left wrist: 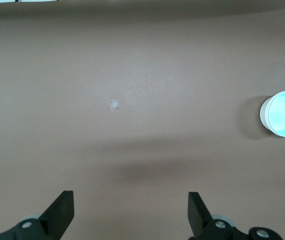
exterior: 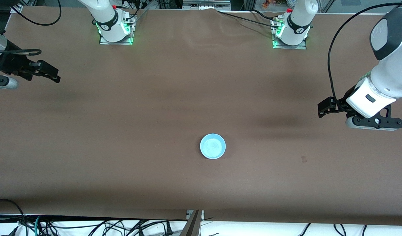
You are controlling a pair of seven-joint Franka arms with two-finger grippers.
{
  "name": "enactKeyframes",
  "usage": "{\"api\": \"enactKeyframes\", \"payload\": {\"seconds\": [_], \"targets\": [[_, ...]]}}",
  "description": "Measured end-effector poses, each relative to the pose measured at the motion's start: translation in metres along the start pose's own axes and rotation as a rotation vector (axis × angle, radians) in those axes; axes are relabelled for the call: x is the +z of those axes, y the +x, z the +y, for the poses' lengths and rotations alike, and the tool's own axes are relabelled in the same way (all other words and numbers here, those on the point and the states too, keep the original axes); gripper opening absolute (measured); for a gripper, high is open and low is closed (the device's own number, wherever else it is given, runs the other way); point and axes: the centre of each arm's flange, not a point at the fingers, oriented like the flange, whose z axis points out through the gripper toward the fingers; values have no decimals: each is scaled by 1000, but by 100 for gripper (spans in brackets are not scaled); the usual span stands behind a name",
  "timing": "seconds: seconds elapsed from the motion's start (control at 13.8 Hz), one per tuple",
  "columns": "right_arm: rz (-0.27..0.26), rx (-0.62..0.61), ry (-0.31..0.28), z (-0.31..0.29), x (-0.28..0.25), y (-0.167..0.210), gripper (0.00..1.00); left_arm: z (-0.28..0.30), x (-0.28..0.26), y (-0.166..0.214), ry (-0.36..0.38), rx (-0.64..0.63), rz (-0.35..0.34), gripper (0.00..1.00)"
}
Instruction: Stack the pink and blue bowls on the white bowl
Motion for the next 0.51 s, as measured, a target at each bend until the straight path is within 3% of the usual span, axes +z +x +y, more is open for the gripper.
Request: {"api": "enactKeyframes", "payload": {"seconds": [0.51], "targets": [[-15, 2, -2, 1, 1, -1, 100, 1, 0, 0, -3, -62, 0, 100]]}}
